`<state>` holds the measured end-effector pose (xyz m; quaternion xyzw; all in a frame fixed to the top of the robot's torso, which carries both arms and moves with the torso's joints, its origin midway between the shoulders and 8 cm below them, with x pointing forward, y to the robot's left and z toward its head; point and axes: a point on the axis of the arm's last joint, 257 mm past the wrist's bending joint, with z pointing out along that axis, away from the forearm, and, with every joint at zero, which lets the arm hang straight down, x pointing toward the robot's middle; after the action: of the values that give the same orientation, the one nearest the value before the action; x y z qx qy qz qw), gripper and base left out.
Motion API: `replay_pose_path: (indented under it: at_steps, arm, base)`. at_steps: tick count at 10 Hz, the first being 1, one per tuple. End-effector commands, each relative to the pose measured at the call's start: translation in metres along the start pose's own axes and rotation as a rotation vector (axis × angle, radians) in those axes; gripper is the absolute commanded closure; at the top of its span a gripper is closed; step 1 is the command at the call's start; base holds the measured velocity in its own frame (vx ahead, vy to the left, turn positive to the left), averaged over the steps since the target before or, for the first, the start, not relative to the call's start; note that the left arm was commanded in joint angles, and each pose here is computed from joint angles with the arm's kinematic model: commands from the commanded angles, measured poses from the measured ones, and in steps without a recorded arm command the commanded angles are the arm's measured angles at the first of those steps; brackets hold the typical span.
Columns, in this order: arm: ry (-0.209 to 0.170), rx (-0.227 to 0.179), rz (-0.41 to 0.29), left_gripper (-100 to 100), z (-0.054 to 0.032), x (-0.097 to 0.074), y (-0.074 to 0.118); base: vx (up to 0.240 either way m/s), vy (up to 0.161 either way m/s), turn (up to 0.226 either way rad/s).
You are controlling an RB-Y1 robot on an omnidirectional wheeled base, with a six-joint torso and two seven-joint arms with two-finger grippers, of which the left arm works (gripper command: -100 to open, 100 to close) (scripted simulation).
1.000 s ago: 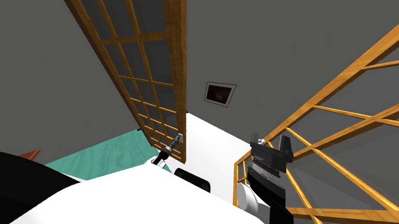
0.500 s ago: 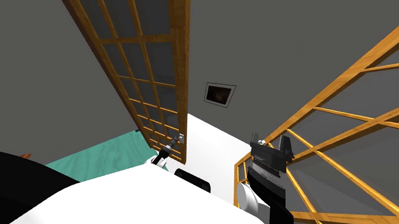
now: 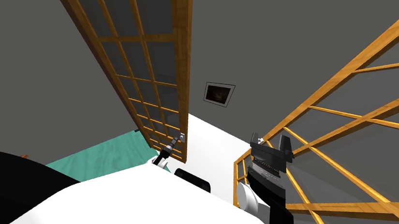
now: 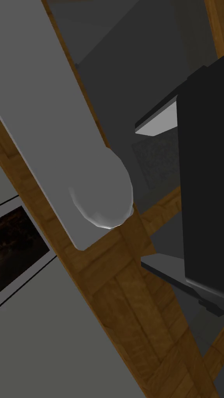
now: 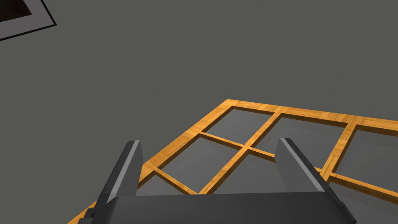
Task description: Push the door open
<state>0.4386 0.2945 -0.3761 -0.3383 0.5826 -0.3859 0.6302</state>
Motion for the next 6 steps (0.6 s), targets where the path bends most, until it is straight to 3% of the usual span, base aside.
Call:
replay_pose_path:
  at_steps: [1, 6]
  arm:
    - [-0.003, -0.001, -0.040, -100, 0.0005, 0.0004, -0.0002]
    - [-0.026, -0.007, -0.225, -100, 0.0024, 0.0046, -0.0018]
  base:
    - [-0.029, 0.016, -0.017]
    - [-0.032, 0.023, -0.035]
